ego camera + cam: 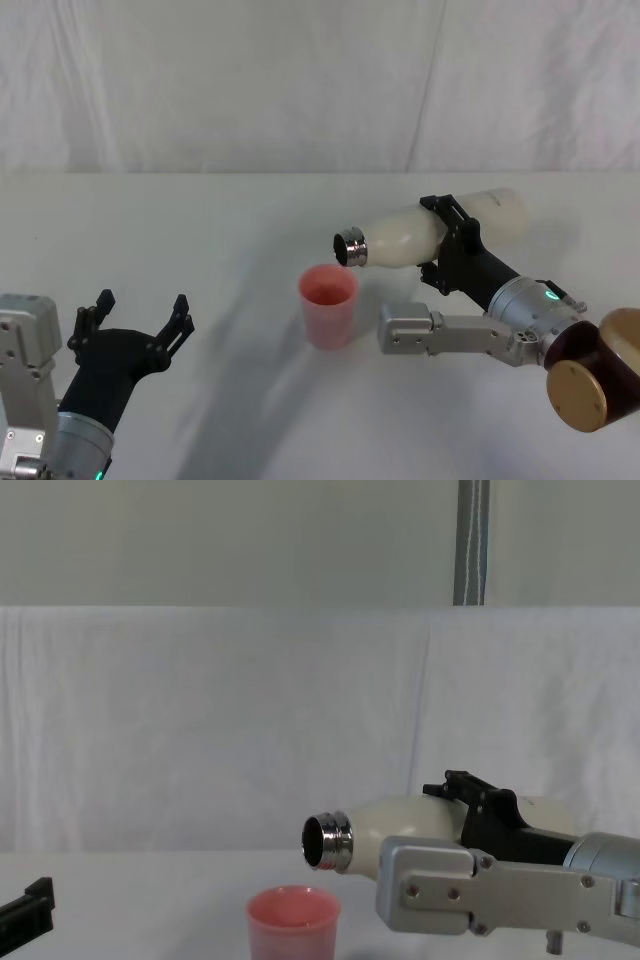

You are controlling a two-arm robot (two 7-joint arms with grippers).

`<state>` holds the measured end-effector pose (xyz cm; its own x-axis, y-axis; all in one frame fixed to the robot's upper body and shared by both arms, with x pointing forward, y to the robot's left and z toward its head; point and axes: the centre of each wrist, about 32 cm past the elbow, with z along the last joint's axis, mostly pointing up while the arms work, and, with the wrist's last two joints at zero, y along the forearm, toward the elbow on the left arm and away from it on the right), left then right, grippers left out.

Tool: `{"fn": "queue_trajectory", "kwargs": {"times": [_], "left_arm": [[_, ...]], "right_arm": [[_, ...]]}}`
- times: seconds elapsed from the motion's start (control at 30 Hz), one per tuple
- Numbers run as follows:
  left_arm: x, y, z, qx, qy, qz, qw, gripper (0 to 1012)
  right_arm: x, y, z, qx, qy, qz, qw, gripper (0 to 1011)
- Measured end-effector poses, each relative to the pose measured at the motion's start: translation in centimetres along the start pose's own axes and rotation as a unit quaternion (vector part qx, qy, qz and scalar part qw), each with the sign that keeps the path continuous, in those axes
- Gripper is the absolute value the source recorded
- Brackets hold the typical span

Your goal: Grasp the thermos with one hand and pour water into the cup lid.

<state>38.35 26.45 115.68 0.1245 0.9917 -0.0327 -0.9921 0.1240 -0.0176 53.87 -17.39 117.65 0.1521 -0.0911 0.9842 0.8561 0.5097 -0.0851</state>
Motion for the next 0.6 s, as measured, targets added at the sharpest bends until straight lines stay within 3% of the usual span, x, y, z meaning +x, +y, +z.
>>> {"fn": "queue_trajectory", "kwargs": {"times": [0.6], "left_arm": [[0.00,0.00,0.00,0.000,0.000,0.000,1.0000,1001]], "right_arm": [[0.14,-0.24,-0.09,0.003,-0.024,-0.005,0.9997,953]]}}
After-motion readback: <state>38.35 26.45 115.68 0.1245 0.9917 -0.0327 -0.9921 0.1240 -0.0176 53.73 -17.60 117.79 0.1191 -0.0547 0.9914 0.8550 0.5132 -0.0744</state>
